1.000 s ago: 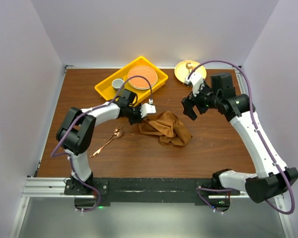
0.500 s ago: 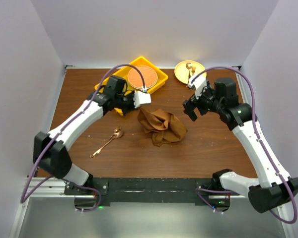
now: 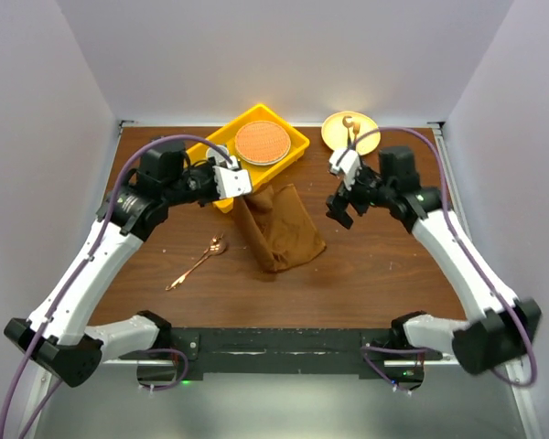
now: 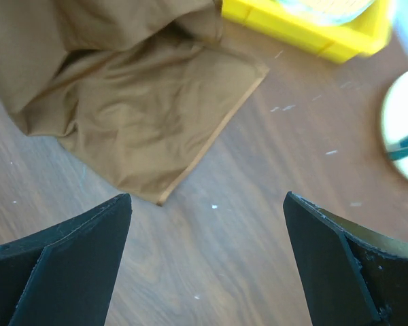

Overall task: Fold the napkin into a case and place the utensils inside
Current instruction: Pick up the crumpled napkin from the center of the board.

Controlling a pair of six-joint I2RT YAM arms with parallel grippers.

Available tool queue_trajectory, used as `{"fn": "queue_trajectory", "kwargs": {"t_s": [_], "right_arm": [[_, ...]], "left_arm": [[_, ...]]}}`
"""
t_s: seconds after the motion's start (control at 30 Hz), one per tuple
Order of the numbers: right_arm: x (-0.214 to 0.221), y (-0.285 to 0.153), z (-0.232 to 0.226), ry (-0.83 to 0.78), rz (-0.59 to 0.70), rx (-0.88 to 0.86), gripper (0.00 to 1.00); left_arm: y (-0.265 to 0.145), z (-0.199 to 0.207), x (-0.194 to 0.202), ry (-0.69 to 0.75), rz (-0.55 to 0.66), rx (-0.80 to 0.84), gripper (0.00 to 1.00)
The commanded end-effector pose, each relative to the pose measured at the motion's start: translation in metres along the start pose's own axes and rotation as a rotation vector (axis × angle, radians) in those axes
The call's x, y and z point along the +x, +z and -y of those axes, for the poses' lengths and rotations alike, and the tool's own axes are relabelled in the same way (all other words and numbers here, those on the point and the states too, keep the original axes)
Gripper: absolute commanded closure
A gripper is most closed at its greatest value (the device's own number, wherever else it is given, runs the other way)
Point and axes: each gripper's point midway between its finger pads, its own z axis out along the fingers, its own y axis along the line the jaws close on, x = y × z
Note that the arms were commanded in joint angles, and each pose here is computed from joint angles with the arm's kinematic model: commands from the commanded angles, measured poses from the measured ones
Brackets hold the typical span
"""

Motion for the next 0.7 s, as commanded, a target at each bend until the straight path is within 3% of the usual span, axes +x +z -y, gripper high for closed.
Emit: {"fn": "queue_trajectory", "kwargs": {"t_s": [0.0,0.03,0.07,0.27,0.47,0.67], "right_arm": [[-0.002,0.041,0.011,0.136,-0.023,-0.075,0.02],[-0.003,0.049,0.020,0.171,-0.039,-0.056,0.02],[0.019,0.085,0.035,0.252,-0.122,-0.046,0.06],[0.006,0.140,0.077,0.326,-0.058,0.041,0.11],[-0.004,0.187,0.084,0.240,0.015,-0.052,0.11],[0.016,0.236,0.071,0.070,-0.041,-0.169,0.11]], "left_arm": [[0.010,0.007,0.004,-0.006,-0.005,0.051,1.00],[0.008,0.010,0.004,-0.001,-0.002,0.060,1.00],[0.008,0.018,0.009,0.007,-0.007,0.084,1.00],[0.002,0.034,0.021,0.020,-0.034,0.112,1.00],[-0.009,0.044,0.026,0.052,-0.046,0.125,1.00],[-0.020,0.041,0.017,0.098,-0.023,0.099,1.00]]}}
